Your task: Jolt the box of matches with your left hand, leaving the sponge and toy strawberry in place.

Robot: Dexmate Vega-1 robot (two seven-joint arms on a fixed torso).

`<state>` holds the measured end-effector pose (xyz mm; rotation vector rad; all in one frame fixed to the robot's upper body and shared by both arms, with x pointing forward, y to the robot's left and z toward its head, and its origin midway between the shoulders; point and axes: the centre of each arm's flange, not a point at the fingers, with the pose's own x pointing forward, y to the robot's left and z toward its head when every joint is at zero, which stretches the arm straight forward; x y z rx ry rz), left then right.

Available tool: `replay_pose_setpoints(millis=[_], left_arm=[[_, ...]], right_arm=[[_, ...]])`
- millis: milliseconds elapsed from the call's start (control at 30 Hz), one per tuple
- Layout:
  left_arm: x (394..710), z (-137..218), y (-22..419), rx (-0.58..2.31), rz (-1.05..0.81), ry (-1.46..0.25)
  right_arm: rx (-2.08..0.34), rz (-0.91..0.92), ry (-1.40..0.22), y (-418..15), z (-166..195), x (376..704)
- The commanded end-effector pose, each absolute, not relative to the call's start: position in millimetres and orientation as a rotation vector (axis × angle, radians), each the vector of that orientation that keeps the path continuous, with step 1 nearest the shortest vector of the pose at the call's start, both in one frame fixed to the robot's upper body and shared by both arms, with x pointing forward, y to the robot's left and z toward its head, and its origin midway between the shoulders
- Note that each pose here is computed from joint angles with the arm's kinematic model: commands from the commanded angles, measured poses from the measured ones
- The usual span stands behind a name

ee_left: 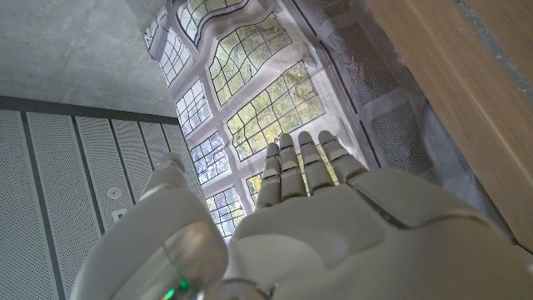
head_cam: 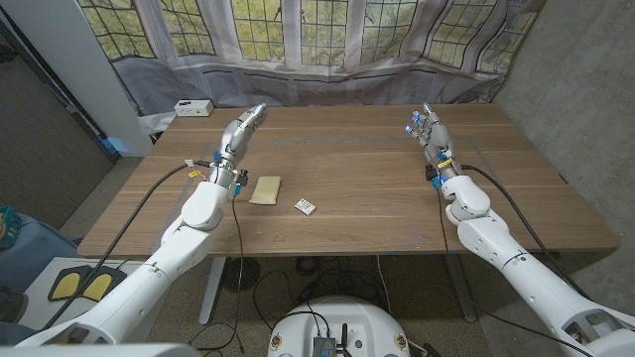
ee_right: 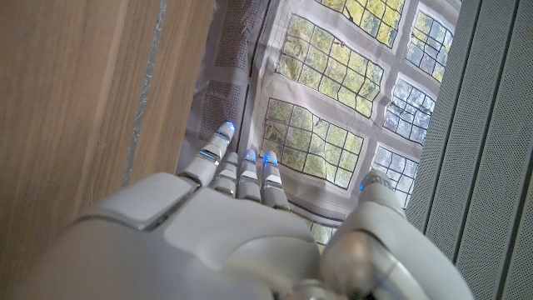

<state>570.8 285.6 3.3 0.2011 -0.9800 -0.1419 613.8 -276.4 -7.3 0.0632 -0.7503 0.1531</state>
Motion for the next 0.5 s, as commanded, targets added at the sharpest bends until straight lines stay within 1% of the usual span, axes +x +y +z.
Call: replay_pose_setpoints(millis=[33,267,500], left_arm=[[558.1,1.4,281.6,0.250,-0.160,-1.038],[541.7,-5.9,284.2,0.268,-0.165,-1.043],[528.1,-6.8,288.8,0.349,-0.149,-1.068]], right_arm=[[0.073,0.140,-0.753,-271.1,-10.3,601.1],[0.082,0.162,-0.757,-265.0,-13.1,593.5],[0.086,0.166,-0.766,-259.3,-11.6,587.5]])
